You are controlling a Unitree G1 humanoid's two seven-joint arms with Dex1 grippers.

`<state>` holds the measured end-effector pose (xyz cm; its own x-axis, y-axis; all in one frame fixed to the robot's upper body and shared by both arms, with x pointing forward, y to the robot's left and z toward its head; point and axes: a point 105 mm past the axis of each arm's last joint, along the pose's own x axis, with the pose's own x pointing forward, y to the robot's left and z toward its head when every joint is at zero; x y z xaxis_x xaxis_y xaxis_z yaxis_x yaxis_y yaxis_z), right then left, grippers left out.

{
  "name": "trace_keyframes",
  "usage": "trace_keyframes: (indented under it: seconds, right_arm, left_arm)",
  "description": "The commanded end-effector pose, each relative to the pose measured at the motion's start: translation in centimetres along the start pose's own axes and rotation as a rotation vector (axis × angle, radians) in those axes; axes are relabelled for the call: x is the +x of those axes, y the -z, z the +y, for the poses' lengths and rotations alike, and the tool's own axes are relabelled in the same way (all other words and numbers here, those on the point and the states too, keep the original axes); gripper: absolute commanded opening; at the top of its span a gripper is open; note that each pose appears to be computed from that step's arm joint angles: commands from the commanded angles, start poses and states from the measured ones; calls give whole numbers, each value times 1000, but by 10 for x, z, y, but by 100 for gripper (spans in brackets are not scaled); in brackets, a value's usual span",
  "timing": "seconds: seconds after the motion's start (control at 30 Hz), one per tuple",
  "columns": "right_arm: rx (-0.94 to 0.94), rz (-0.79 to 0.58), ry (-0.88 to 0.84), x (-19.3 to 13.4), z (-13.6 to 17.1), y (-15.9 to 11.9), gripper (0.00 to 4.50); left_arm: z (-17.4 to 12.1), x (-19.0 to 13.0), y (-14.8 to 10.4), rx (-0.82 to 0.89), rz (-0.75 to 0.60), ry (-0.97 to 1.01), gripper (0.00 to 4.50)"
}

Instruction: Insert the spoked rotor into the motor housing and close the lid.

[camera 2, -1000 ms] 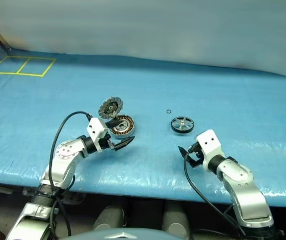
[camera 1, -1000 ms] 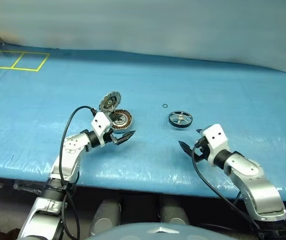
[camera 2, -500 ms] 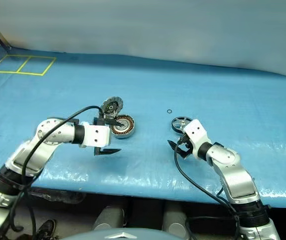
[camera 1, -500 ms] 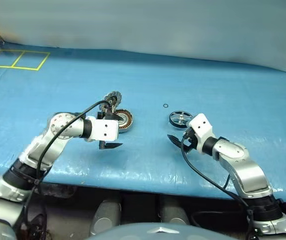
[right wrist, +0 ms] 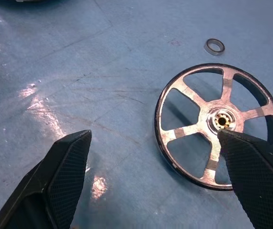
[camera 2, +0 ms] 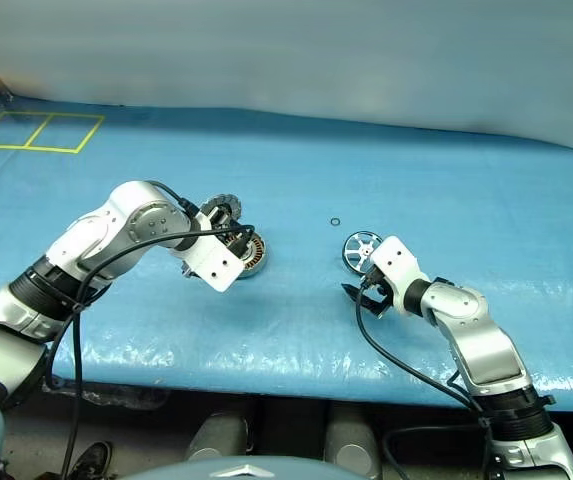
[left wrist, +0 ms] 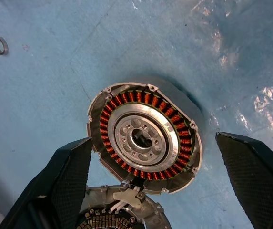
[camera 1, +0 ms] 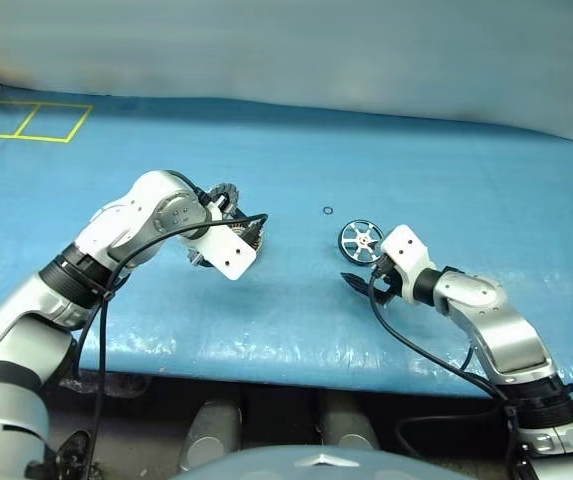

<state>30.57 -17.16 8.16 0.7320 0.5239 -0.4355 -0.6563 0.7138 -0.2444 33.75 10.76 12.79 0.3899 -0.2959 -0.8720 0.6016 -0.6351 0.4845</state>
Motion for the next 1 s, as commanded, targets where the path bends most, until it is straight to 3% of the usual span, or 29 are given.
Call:
trace_keyframes:
  seconds: [0.03, 1.0]
  right_arm:
    - [-27, -38, 28, -8, -6, -13, 448]
    - [-21, -42, 18, -8, 1, -15, 448]
  left_arm:
    - [6, -3, 2, 18, 16, -16, 450]
    - [-14, 37, 14, -65, 17, 103, 450]
